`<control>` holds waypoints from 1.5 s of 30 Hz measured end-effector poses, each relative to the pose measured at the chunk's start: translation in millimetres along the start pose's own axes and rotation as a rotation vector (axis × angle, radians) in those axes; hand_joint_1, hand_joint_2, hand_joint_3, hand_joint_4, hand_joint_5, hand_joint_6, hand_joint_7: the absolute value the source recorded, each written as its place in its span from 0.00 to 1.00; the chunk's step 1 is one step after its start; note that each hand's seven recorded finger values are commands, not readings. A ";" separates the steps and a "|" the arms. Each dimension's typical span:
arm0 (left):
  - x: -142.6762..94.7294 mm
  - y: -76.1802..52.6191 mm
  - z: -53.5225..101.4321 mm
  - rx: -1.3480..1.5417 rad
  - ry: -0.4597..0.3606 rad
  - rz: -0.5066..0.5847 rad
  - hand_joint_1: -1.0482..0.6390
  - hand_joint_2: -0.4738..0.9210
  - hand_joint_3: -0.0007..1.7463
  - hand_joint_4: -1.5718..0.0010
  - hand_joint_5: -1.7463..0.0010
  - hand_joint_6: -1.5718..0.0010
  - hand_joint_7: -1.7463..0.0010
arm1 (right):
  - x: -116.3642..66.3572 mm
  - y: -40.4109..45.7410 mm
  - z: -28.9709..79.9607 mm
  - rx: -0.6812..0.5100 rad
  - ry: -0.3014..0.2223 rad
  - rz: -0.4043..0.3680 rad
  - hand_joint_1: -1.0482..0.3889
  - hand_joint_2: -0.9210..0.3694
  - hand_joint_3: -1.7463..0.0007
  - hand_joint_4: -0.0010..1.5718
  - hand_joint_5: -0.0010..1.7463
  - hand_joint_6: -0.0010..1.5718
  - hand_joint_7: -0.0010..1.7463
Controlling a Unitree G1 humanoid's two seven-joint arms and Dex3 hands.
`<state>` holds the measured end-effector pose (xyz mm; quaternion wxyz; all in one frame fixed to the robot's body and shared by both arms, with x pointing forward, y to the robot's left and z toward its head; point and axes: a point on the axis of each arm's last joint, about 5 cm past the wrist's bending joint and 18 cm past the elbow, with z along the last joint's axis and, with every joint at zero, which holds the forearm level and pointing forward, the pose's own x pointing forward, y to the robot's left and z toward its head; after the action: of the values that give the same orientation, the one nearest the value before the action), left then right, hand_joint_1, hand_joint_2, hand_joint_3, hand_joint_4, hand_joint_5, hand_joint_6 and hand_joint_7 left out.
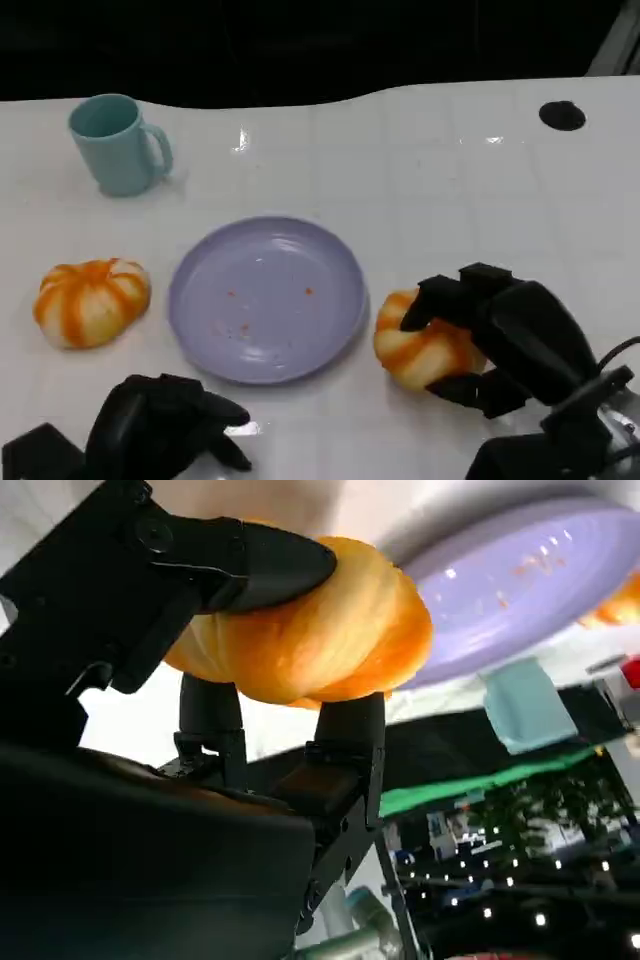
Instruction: Grasp the bread from the table and place it into the plate.
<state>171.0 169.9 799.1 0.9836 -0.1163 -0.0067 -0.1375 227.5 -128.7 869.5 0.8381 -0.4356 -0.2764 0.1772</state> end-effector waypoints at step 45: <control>4.9 -0.1 -0.2 0.018 -0.002 -0.020 0.00 0.97 0.00 0.05 0.61 0.00 0.86 | 102.8 37.1 45.2 0.163 -0.089 0.069 0.60 0.28 0.55 0.32 0.46 0.37 0.31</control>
<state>175.7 168.4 799.1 0.9832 -0.1074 -0.0099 -0.1471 278.1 -24.2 891.7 0.8510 -0.3669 -0.2829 0.2473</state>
